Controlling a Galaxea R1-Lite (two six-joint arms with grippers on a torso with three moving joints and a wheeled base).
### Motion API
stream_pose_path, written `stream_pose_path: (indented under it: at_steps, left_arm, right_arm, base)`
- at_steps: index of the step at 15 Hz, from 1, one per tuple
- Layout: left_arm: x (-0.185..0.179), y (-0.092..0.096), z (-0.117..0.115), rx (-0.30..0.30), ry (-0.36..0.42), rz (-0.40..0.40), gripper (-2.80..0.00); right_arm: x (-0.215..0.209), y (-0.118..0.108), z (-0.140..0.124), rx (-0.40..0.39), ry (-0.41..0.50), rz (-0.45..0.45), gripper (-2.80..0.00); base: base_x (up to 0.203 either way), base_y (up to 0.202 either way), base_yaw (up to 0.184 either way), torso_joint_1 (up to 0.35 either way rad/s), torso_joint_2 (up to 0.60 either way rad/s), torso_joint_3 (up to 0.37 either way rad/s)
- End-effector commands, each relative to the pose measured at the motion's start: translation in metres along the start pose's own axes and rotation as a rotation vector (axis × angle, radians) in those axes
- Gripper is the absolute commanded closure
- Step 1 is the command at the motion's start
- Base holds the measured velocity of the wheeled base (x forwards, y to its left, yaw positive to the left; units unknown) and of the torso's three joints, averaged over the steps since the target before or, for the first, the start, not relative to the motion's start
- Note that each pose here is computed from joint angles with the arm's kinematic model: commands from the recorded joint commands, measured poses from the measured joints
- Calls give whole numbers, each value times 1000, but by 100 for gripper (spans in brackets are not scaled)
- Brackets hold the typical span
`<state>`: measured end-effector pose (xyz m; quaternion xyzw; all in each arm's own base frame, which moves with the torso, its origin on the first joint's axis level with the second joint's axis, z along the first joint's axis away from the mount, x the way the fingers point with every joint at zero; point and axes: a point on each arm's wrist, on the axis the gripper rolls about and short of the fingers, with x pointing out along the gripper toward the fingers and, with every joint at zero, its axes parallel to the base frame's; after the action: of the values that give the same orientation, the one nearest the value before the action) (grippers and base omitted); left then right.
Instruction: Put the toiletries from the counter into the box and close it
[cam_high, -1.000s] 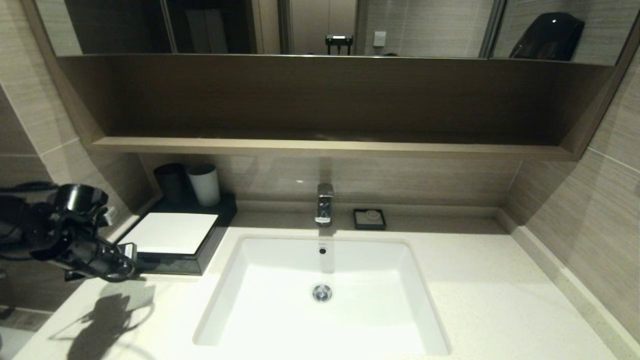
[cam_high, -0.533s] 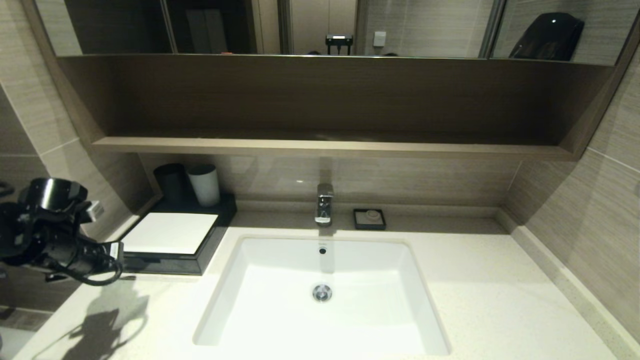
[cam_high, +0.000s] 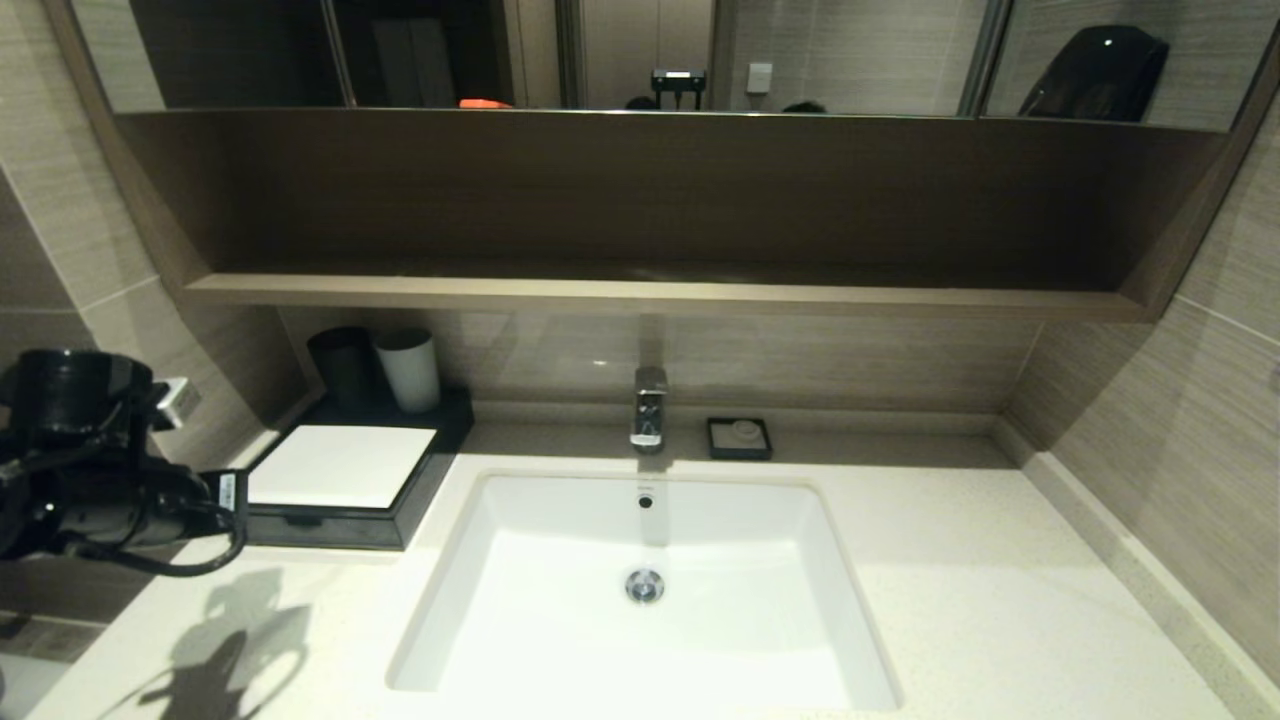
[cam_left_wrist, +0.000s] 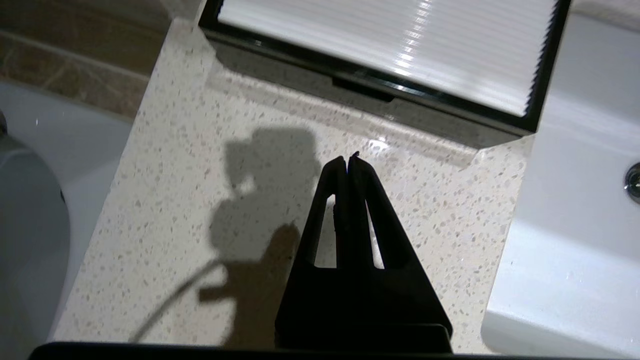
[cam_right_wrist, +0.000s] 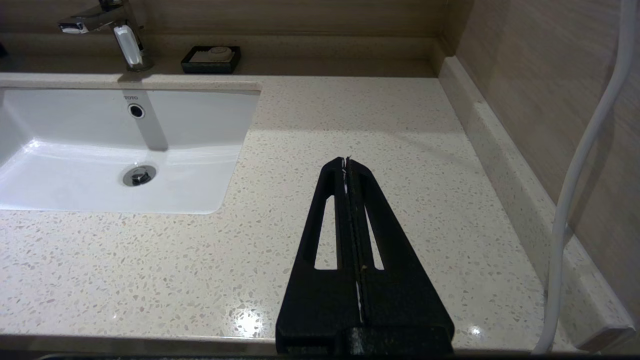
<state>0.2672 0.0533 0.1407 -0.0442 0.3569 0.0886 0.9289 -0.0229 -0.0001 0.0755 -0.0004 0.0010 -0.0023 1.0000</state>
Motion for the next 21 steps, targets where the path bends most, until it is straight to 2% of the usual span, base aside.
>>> stream_pose_path:
  at_steps: [1,3,6,13,17,21]
  left_arm:
    - [-18,-15,0,36,-106,-44,0]
    - [-33,-25,-4,61,-151,-78,0]
    - [-62,-25,-10,59,-226,-90,0]
    - [-121,-22,-62,61,-342,-134,0]
    - [-155,-17,-93,68,-461,-188,0]
    - [-177,-10,-132,67,-561,-197,0]
  right_arm:
    - [0,0,0,1,0,0,0]
    - [0,0,0,0,0,0,0]
    - [0,0,0,-1,1,0,0]
    - [0,0,0,-1,0,0,0]
    - [0,0,0,1,0,0,0]
    - [0,0,0,-1,0,0,0]
  base:
    - [0,0,0,0,0,0]
    - [0,0,0,0,0,0]
    - [0,0,0,0,0,0]
    - [0,0,0,0,0,0]
    - [0,0,0,0,0,0]
    - [0,0,0,0,0,0]
